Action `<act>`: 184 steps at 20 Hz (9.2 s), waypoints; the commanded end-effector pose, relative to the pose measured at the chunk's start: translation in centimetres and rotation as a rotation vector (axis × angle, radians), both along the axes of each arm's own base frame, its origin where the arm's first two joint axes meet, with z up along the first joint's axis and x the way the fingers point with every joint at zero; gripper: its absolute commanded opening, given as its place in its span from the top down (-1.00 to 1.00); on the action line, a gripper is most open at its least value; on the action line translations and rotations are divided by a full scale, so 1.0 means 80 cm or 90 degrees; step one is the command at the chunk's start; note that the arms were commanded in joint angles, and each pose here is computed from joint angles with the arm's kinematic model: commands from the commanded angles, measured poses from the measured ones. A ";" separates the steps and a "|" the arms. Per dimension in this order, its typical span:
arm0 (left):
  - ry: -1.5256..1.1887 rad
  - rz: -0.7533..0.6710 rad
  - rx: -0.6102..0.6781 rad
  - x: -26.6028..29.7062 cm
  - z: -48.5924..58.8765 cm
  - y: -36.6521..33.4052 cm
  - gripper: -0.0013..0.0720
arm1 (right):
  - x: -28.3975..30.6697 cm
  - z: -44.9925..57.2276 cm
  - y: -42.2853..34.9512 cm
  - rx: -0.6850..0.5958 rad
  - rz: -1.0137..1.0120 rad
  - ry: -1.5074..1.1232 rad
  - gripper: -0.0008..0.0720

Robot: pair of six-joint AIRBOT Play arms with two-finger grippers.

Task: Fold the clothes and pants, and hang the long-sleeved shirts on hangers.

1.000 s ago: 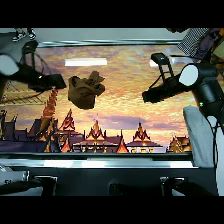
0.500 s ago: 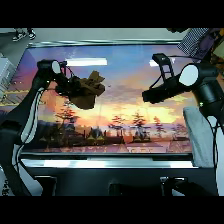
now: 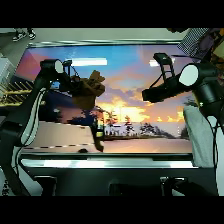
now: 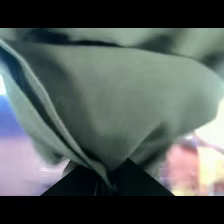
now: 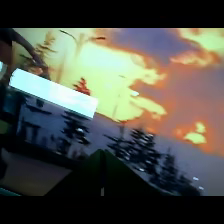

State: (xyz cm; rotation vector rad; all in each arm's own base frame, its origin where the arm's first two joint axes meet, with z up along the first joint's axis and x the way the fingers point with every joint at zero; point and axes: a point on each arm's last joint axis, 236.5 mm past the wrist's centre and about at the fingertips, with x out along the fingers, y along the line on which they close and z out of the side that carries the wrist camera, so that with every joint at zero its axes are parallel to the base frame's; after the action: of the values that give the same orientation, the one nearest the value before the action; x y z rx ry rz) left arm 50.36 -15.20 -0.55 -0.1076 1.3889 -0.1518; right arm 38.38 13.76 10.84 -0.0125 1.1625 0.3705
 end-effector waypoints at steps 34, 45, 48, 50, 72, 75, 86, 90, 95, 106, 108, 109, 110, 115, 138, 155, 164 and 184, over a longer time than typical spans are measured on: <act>-0.071 -0.121 0.034 -0.220 0.219 -0.060 -0.39 | 0.035 0.003 -0.135 0.177 -0.260 0.085 -0.16; -0.065 -0.146 0.029 -0.230 0.215 -0.078 -0.52 | -0.048 -0.207 -0.112 0.351 -0.298 0.246 -0.48; -0.057 -0.143 0.033 -0.229 0.211 -0.078 -0.52 | -0.053 -0.230 -0.079 0.338 -0.269 0.273 -0.47; -0.054 -0.131 0.030 -0.230 0.211 -0.078 -0.52 | -0.057 -0.246 -0.065 0.335 -0.258 0.298 -0.48; -0.105 0.097 -0.262 -0.202 0.172 0.010 -0.52 | -0.046 -0.219 -0.020 0.365 -0.212 0.258 0.89; -0.045 0.117 -0.358 -0.215 0.067 -0.042 -0.52 | -0.055 -0.216 -0.014 0.371 -0.199 0.279 0.89; 0.124 0.058 -0.428 -0.299 -0.090 -0.181 -0.48 | -0.069 -0.211 -0.008 0.387 -0.211 0.325 0.89; 0.124 0.052 -0.425 -0.302 -0.093 -0.187 -0.46 | -0.070 -0.211 -0.007 0.387 -0.209 0.327 0.89; 0.108 0.013 -0.432 -0.299 -0.082 -0.209 -0.46 | -0.070 -0.211 -0.007 0.387 -0.210 0.326 0.89; 0.131 -0.040 -0.445 -0.306 -0.087 -0.255 0.71 | -0.071 -0.212 -0.008 0.383 -0.208 0.327 0.90; 0.113 -0.059 -0.458 -0.295 -0.071 -0.260 0.92 | -0.069 -0.211 -0.009 0.382 -0.209 0.322 0.90; 0.105 -0.064 -0.463 -0.287 -0.062 -0.258 0.92 | -0.065 -0.207 -0.011 0.380 -0.211 0.307 0.90; 0.092 -0.074 -0.458 -0.279 -0.055 -0.251 0.92 | -0.058 -0.199 -0.014 0.376 -0.211 0.283 0.90; -0.024 -0.018 -0.375 -0.208 0.010 -0.154 0.93 | 0.003 -0.069 -0.034 0.353 -0.174 0.039 0.90; -0.649 0.206 -0.323 -0.323 0.466 0.095 0.92 | -0.171 0.442 -0.044 0.410 -0.121 -0.628 0.90; -0.128 0.270 -0.158 -0.072 0.003 0.043 0.92 | 0.229 -0.066 -0.014 0.513 -0.471 -0.024 0.90; -0.114 0.315 -0.200 -0.038 -0.025 0.038 0.92 | 0.255 -0.095 -0.016 0.533 -0.507 -0.045 0.16; -0.098 0.316 -0.207 -0.044 -0.025 0.033 0.92 | 0.134 -0.242 0.002 0.311 -0.294 0.210 -0.51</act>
State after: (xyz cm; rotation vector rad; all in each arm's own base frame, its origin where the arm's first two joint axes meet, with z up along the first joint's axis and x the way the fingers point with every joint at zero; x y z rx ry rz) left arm 46.84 -12.57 -2.59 -0.6908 1.1387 0.0307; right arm 48.91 11.35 -6.67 0.7866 1.3202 0.2326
